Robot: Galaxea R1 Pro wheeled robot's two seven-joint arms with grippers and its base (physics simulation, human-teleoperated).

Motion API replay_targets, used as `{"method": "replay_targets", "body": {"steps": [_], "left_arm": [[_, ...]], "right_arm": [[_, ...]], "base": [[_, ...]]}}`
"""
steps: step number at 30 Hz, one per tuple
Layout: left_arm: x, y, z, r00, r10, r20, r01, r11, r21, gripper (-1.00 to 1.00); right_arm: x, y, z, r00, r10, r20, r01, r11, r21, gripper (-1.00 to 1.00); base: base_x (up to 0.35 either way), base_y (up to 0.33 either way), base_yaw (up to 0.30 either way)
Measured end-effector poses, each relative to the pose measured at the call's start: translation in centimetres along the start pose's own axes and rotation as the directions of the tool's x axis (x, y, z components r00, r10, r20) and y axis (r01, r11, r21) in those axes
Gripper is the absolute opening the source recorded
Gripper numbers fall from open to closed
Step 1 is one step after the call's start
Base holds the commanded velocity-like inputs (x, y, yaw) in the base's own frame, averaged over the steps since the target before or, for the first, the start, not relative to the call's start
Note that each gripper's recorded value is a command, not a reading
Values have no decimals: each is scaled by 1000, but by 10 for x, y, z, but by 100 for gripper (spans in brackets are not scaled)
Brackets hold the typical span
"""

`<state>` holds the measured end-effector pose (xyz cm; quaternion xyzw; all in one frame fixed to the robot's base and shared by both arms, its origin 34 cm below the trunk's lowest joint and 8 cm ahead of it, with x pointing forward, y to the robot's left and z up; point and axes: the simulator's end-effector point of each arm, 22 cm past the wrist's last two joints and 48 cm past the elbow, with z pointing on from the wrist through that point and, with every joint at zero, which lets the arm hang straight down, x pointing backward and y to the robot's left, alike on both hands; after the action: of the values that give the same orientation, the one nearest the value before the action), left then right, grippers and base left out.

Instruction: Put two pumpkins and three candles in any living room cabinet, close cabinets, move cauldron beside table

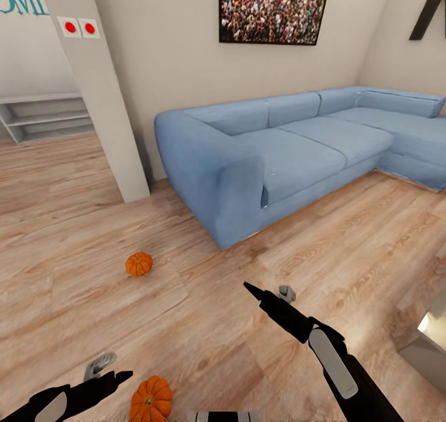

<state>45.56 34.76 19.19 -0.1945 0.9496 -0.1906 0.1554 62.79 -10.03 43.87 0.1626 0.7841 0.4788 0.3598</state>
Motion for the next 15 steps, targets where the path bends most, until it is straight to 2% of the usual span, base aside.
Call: {"method": "replay_targets", "body": {"steps": [9,15], "left_arm": [[13,-12,6,999,0,-32,3,996,89,100],[21,-8,11,999,-7,-51,12,995,96,100]], "right_arm": [[11,-18,4,1000,24,-18,-24,999,22,100],[18,-30,6,999,40,-29,-39,999,37,100]], "base": [[0,0,0],[0,0,0]]}}
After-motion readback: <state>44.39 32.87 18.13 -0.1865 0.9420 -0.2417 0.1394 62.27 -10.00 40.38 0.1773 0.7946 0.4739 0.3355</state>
